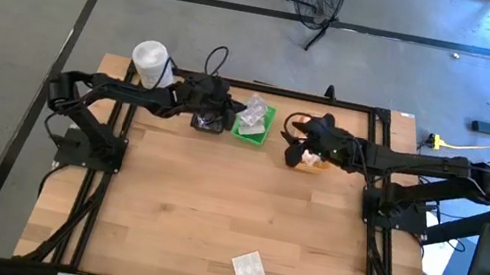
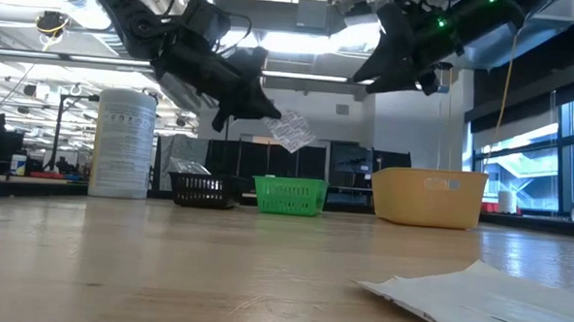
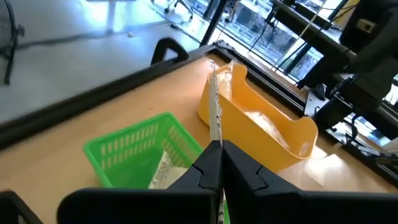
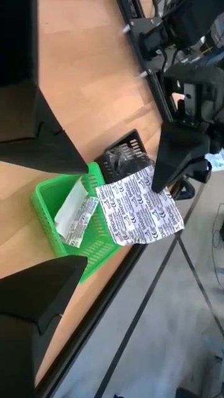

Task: Pick & Place Travel size toiletries
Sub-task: Put the white bandage pack into the green bin

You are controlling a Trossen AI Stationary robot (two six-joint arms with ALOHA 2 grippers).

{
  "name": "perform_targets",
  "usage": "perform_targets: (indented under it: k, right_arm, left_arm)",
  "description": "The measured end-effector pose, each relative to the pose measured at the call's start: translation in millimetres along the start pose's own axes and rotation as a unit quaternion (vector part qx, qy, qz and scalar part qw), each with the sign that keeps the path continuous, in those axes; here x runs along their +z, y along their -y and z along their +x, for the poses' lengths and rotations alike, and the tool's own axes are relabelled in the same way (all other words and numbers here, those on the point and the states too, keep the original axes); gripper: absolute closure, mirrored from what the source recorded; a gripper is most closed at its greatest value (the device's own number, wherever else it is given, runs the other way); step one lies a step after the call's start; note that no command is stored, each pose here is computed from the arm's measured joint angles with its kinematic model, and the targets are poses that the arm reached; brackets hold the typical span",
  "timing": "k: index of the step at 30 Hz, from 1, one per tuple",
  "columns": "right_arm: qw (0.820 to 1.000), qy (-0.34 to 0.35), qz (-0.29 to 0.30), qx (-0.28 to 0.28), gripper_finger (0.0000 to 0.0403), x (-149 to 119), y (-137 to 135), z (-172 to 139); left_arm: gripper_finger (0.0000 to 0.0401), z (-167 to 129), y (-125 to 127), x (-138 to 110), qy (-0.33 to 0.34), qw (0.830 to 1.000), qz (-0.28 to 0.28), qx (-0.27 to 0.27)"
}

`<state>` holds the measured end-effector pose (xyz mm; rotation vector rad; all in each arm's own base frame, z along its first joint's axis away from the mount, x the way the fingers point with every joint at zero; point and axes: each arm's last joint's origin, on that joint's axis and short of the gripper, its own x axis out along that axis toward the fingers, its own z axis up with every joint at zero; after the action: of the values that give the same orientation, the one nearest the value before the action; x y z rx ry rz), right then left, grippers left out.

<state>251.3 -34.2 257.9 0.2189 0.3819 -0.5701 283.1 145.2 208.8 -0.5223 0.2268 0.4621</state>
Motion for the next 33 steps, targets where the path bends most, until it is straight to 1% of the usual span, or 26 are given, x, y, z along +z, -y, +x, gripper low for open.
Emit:
perform_targets:
  k: [3, 7, 9, 11, 19, 24, 27, 30, 33]
  right_arm:
    - [1.0, 0.001, -0.003, 0.004, 0.0182, -0.3, -1.8, -0.7]
    - [1.0, 0.0, -0.003, 0.004, 0.0194, -0.5, -2.2, -0.9]
    - [1.0, 0.0, -0.004, 0.004, 0.02, -0.5, -2.2, -0.9]
    - [1.0, 0.0, -0.003, 0.004, 0.0206, -0.5, -2.2, -0.9]
    - [1.0, 0.0, -0.003, 0.004, 0.0226, -0.5, -2.2, -0.9]
    - [1.0, 0.0, -0.004, 0.005, 0.0238, -0.6, -2.3, -0.9]
    - [1.0, -0.004, -0.004, 0.016, 0.0244, -1.1, -3.2, -1.1]
    - [1.0, -0.009, 0.002, 0.028, 0.0251, -1.4, -3.9, -1.1]
    - [0.999, -0.015, 0.008, 0.039, 0.0257, -2.0, -4.5, -1.1]
  left_arm:
    - [0.0399, 6.7, -2.4, -8.6, -0.023, 0.999, -0.027, -0.006]
    - [0.0399, 18.5, -8.4, -21.4, -0.042, 0.998, -0.045, -0.002]
    - [0.0399, 23.4, -11.9, -22.8, -0.033, 0.998, -0.052, -0.008]
    - [0.0399, 29.3, -14.6, -23.2, -0.033, 0.998, -0.054, -0.016]
    - [0.0399, 47.1, -21.5, -25.5, -0.035, 0.998, -0.059, -0.007]
    - [0.0399, 52.9, -25.4, -31.3, -0.045, 0.997, -0.057, 0.0]
    - [0.0399, 54.7, -27.8, -35.4, -0.056, 0.997, -0.059, 0.003]
    - [0.0393, 54.7, -28.8, -35.0, -0.053, 0.997, -0.06, 0.006]
    - [0.0378, 54.7, -28.9, -34.8, -0.052, 0.997, -0.059, 0.007]
